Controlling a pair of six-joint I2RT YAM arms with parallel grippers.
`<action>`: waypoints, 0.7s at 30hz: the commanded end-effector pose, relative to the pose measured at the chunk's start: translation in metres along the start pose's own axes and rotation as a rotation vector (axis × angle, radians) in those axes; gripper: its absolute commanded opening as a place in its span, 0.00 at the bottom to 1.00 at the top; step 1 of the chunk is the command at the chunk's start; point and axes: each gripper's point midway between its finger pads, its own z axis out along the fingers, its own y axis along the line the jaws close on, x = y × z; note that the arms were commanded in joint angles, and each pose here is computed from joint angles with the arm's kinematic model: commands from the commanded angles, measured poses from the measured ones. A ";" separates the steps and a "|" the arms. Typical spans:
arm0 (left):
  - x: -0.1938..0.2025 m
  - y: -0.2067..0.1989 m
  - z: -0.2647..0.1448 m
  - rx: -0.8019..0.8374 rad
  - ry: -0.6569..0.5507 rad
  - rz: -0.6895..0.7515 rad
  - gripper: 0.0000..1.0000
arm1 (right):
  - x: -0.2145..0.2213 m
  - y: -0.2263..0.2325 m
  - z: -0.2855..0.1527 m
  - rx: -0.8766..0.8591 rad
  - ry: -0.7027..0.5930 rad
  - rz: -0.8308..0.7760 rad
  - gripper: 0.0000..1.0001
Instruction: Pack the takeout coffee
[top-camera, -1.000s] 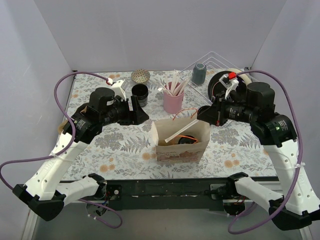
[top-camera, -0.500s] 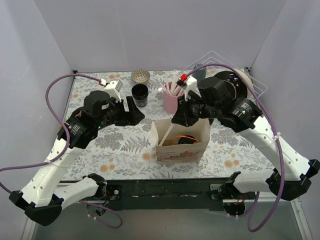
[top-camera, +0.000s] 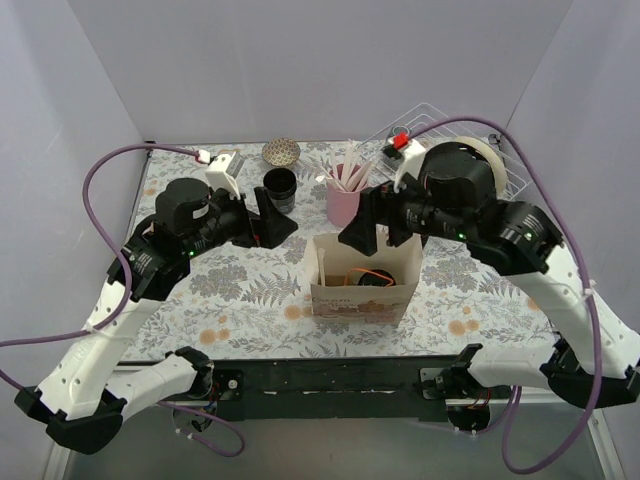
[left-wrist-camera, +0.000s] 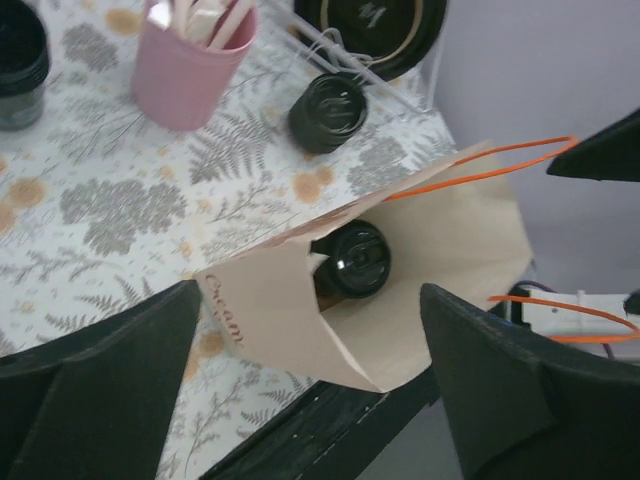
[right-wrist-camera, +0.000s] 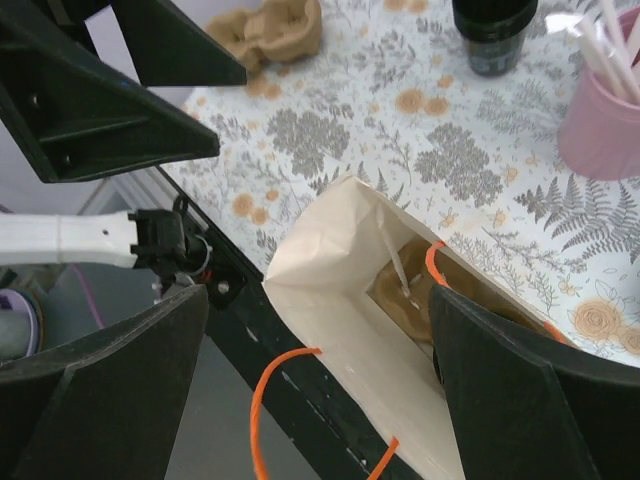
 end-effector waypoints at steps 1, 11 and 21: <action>-0.033 -0.054 -0.032 0.250 -0.138 0.034 0.98 | -0.031 0.005 -0.041 0.005 -0.214 0.080 0.99; -0.021 -0.067 -0.036 0.345 -0.103 0.012 0.98 | -0.016 -0.004 -0.073 0.001 -0.327 0.148 0.98; -0.022 -0.068 -0.041 0.355 -0.121 0.034 0.98 | -0.004 -0.008 -0.072 0.008 -0.307 0.183 0.99</action>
